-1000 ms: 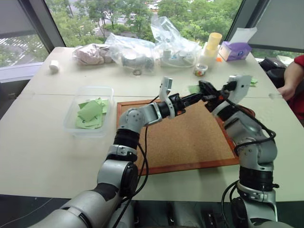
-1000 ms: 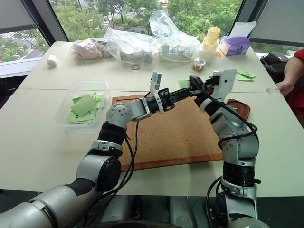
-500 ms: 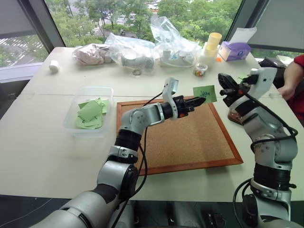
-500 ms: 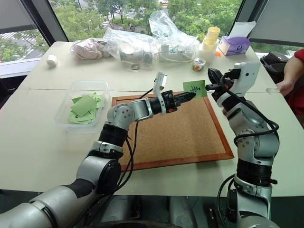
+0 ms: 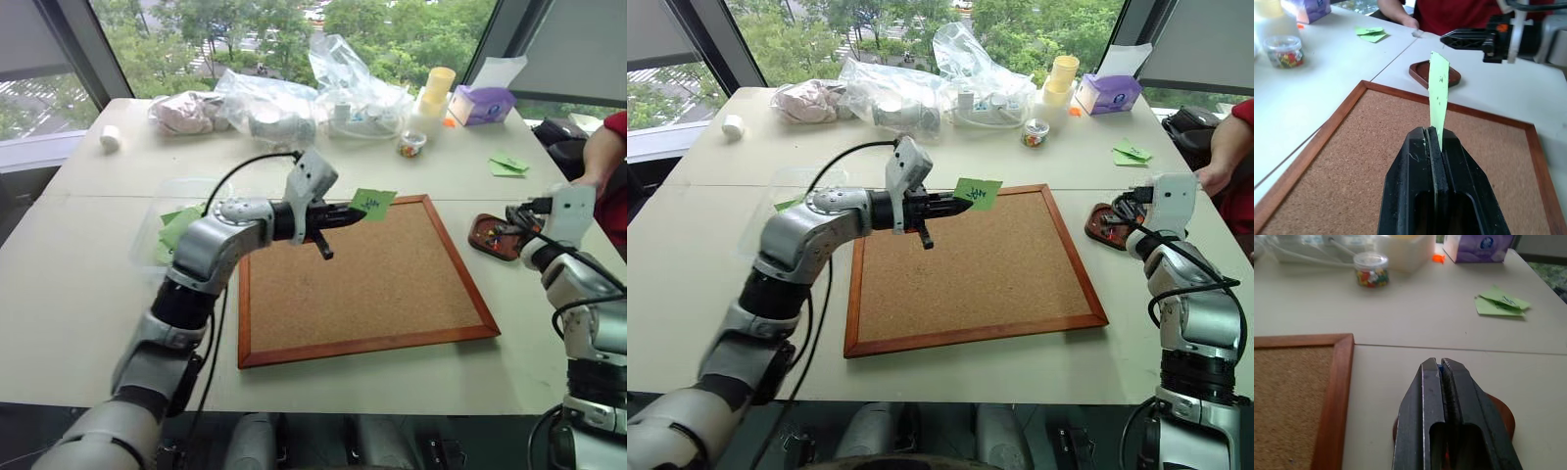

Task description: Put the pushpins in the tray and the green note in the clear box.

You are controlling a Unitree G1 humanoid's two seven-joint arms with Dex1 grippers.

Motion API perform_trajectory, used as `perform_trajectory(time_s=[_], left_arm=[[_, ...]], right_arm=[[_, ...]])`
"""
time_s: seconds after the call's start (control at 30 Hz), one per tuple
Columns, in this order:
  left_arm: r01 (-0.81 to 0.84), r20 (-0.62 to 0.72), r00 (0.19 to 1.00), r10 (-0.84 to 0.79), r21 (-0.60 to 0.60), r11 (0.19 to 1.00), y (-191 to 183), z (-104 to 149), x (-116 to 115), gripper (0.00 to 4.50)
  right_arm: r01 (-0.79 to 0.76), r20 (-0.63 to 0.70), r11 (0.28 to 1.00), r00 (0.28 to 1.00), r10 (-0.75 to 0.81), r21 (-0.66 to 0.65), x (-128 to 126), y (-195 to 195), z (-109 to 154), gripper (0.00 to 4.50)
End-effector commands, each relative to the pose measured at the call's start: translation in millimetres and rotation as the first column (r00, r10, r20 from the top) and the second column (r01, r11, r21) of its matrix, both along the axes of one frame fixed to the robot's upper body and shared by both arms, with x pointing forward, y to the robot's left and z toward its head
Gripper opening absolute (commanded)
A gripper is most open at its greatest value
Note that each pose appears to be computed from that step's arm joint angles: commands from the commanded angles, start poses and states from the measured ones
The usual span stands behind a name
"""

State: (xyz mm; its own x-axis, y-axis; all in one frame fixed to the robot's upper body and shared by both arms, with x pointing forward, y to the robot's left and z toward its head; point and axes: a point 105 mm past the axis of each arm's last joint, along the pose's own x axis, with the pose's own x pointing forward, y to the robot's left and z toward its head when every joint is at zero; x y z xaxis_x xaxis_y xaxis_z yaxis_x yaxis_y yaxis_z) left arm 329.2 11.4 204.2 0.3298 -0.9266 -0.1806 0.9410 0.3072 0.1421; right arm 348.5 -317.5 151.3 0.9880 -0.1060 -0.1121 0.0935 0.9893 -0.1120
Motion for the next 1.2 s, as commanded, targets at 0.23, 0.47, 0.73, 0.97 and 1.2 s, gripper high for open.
perform_trajectory(time_s=[0.23, 0.47, 0.73, 0.97, 1.2], left_arm=[[0.059, 0.106, 0.992, -0.063, 0.043, 0.997, -5, 5, -11, 0.05], [-0.017, 0.086, 0.996, 0.014, 0.035, 0.999, -2, -6, 0, 0.0], [-0.031, 0.081, 0.996, 0.029, 0.022, 0.999, 0, -7, 2, 0.0], [-0.08, 0.089, 0.993, 0.079, 0.01, 0.997, 2, -6, 11, 0.0], [-0.145, 0.078, 0.986, 0.147, -0.032, 0.989, 6, 1, 20, 0.0]], right_arm=[[0.018, -0.05, 1.0, 0.999, -0.017, 0.013, 23, -22, -19, 0.0], [0.02, -0.024, 0.999, 1.0, -0.019, 0.036, 28, -27, -15, 2.86], [0.026, 0.039, 0.995, 0.999, -0.029, 0.093, 26, -27, -3, 4.44], [0.08, 0.113, 0.983, 0.989, -0.099, 0.165, 19, -36, 12, 4.44], [0.055, 0.145, 0.984, 0.986, -0.08, 0.172, 16, -31, 21, 4.44]])
